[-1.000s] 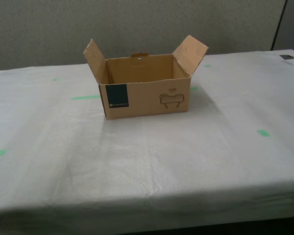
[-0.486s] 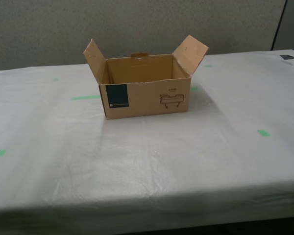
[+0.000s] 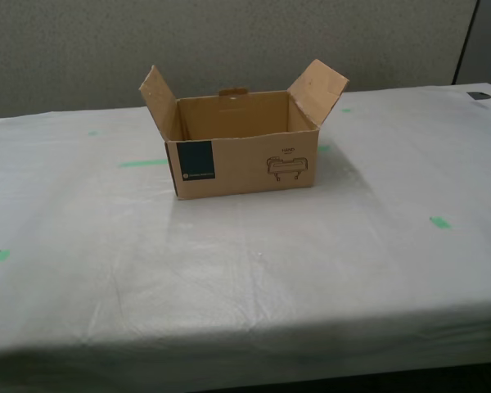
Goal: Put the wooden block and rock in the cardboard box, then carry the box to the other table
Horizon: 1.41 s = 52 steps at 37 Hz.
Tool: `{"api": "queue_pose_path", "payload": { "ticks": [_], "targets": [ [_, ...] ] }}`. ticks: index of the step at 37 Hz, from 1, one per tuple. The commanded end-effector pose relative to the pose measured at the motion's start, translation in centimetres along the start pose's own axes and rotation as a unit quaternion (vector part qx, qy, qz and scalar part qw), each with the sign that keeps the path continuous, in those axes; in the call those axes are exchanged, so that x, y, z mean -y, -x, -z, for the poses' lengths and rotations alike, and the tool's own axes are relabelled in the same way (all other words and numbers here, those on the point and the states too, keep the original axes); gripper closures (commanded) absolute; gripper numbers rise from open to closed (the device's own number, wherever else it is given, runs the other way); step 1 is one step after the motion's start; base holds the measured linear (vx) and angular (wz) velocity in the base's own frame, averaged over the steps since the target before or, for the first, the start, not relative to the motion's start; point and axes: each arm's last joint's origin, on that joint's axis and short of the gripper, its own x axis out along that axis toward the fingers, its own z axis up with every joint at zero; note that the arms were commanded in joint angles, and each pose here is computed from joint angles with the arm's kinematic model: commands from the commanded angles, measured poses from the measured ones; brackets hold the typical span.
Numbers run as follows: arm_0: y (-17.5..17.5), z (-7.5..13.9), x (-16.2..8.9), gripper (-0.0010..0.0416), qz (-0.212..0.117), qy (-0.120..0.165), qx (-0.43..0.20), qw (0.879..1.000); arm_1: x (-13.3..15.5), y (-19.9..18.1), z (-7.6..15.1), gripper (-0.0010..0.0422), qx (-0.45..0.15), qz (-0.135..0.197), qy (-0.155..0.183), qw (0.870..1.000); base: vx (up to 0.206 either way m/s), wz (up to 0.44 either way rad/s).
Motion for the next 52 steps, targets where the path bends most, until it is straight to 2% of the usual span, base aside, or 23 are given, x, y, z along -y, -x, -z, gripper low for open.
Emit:
{"api": "queue_pose_path", "payload": {
  "ticks": [1, 9, 14, 18, 24, 27, 33, 41, 52],
  "targets": [
    [0.3, 0.2, 0.0, 0.0092, 0.001, -0.002, -0.002, 1.000, -0.4, 0.1, 1.2, 0.0174, -0.004, 0.001, 0.000, 1.000, 0.000, 0.000],
    [1.0, 0.4, -0.1, 0.0102, 0.000, 0.000, 0.009, 1.000, -1.2, 0.1, 3.3, 0.0174, -0.011, -0.001, -0.003, 1.000, 0.000, 0.000],
    [1.1, 0.8, -0.1, 0.0099, 0.000, 0.004, 0.016, 1.000, -1.5, -0.1, 4.2, 0.0174, -0.012, -0.001, -0.017, 1.000, 0.000, 0.000],
    [0.6, 1.7, 0.1, 0.0089, 0.000, 0.003, 0.011, 1.000, -1.7, -0.3, 4.7, 0.0174, -0.001, 0.003, -0.040, 0.999, 0.000, 0.000],
    [-1.1, 3.6, 0.5, 0.0093, 0.002, 0.000, -0.008, 1.000, -1.7, -0.4, 5.0, 0.0174, 0.018, 0.009, -0.042, 0.999, 0.000, 0.000],
    [-1.9, 4.6, 0.7, 0.0097, 0.001, -0.001, -0.013, 1.000, -1.8, -0.5, 5.1, 0.0174, 0.020, 0.007, -0.062, 0.998, 0.000, 0.000],
    [-3.0, 6.4, 1.0, 0.0102, 0.003, -0.003, -0.028, 1.000, -1.9, -1.4, 5.6, 0.0174, 0.015, 0.002, -0.122, 0.992, 0.000, 0.000],
    [-4.1, 7.8, 1.3, 0.0089, 0.004, -0.006, -0.046, 0.999, -1.9, -2.6, 6.3, 0.0174, 0.012, 0.003, -0.119, 0.993, 0.000, 0.000],
    [-4.3, 8.0, 1.3, 0.0093, 0.005, -0.010, -0.049, 0.999, -2.0, -3.0, 6.6, 0.0174, 0.008, 0.002, -0.118, 0.993, 0.000, 0.000]
  ]
}}
